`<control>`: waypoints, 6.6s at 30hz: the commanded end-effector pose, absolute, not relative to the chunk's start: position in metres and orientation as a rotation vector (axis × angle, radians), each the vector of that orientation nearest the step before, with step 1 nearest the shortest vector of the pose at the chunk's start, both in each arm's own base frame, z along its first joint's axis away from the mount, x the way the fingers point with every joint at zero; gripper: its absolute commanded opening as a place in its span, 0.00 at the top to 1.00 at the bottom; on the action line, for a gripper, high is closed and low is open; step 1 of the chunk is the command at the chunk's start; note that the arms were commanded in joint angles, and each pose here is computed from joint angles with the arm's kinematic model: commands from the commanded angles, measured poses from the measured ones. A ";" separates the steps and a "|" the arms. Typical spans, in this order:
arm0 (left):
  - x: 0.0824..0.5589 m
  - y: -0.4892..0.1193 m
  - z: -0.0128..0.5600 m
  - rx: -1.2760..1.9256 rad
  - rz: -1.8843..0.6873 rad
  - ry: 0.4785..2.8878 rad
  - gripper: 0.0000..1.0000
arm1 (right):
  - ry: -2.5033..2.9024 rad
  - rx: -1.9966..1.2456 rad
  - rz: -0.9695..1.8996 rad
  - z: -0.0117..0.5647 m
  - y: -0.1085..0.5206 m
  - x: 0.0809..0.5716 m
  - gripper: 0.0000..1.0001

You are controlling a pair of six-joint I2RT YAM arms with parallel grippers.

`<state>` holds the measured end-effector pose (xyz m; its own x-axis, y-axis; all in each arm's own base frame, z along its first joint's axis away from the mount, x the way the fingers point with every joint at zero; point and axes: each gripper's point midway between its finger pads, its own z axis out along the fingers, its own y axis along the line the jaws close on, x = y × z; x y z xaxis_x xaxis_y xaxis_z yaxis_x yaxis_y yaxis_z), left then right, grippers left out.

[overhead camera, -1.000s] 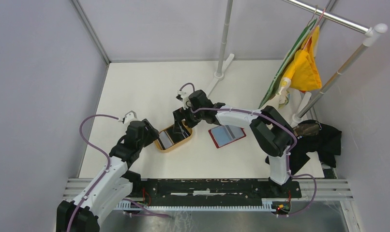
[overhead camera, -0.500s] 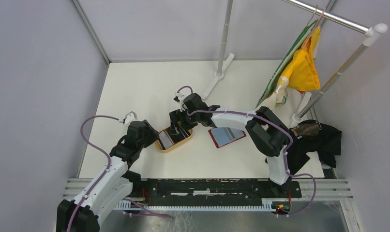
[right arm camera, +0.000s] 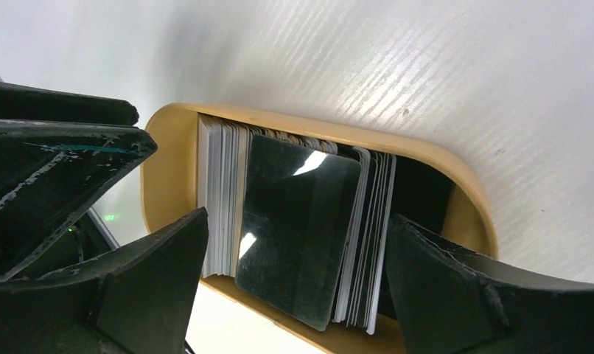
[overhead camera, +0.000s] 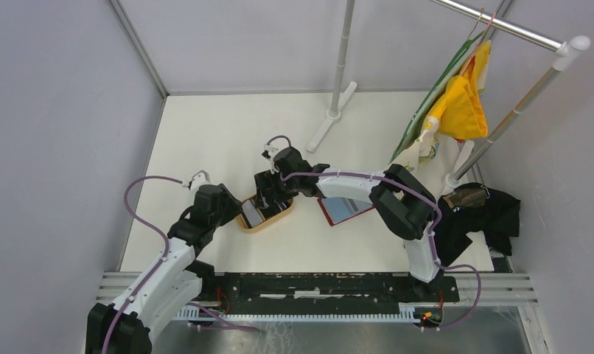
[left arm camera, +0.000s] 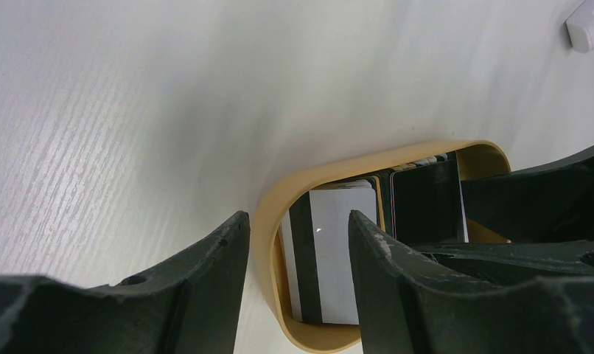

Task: Put the credit cards into the card holder
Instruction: Pick up the credit card from the storage box, then insert the credit card into the card holder.

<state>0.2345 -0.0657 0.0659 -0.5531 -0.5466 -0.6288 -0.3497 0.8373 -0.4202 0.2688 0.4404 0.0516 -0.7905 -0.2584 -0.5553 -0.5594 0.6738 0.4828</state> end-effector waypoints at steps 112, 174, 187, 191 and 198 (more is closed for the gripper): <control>0.175 -0.281 0.279 0.454 -1.335 1.242 0.80 | 1.285 -1.237 1.599 0.252 0.306 0.189 1.00; 0.279 -0.386 0.081 -0.197 -1.464 2.108 0.98 | 2.284 -1.540 0.298 0.037 0.126 0.311 0.59; 0.273 -0.392 0.072 -0.222 -1.450 2.141 0.98 | 2.303 -1.545 0.293 0.034 0.123 0.310 0.59; 0.273 -0.392 0.069 -0.234 -1.442 2.145 0.98 | 2.309 -1.544 0.295 0.033 0.122 0.309 0.60; 0.276 -0.391 0.065 -0.260 -1.434 2.144 0.98 | 2.313 -1.548 0.302 0.032 0.122 0.308 0.60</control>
<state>0.2663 -0.3834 0.0515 -0.8521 -0.3971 -0.3409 0.1411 0.4529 -0.8803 0.2991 0.1242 0.0265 -0.3558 -0.8464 -0.3962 -0.9232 0.3844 0.0078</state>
